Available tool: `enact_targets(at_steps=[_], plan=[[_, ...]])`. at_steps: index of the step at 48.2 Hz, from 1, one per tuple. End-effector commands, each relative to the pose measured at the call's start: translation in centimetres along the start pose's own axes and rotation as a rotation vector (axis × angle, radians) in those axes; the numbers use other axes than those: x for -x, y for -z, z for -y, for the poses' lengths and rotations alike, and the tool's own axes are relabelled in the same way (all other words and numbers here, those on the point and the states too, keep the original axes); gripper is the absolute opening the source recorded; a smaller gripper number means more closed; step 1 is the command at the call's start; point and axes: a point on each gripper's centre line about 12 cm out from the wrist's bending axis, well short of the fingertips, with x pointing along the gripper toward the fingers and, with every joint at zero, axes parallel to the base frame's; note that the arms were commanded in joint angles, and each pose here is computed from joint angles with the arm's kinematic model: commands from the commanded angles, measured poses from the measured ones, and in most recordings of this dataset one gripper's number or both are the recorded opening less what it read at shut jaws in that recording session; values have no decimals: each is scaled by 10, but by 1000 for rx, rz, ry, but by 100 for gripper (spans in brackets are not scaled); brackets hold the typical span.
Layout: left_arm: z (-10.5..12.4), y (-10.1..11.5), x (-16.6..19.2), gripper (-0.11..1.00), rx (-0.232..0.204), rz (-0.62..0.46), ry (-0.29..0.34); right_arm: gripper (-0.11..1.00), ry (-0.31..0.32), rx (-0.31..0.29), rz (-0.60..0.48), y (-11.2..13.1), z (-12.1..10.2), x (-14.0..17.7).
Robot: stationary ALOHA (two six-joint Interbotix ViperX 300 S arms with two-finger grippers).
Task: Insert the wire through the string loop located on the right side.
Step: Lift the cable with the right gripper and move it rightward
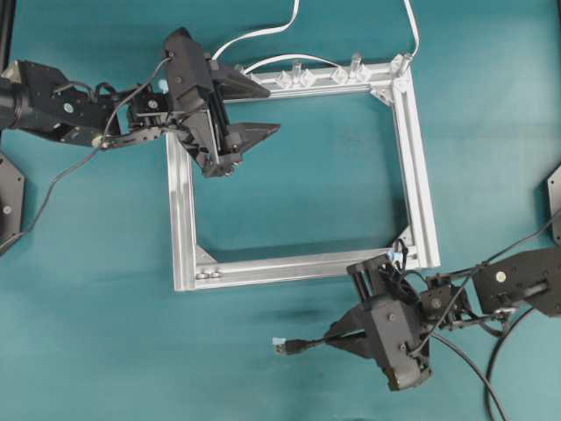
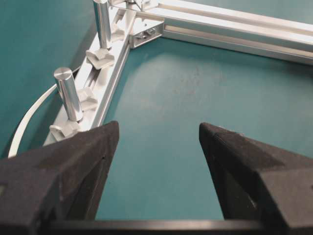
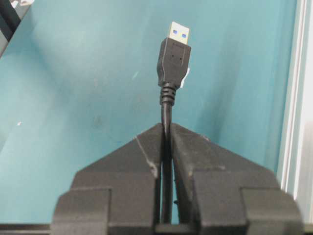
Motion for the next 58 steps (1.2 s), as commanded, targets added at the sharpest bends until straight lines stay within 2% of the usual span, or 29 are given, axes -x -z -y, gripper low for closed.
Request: enact_targets(at_steps=[1, 20, 33, 58], plan=[[2, -13, 3, 74, -1, 40, 7, 6, -5, -4, 38, -12, -1, 5], [2, -12, 3, 74, -1, 32, 7, 6, -5, 2, 6, -3, 1, 13], [2, -9, 3, 74, -1, 0, 7, 6, -32, 56, -4, 9, -1, 39], [2, -9, 4, 74, -1, -9, 7, 6, -74, 61, -142, 41, 2, 92]])
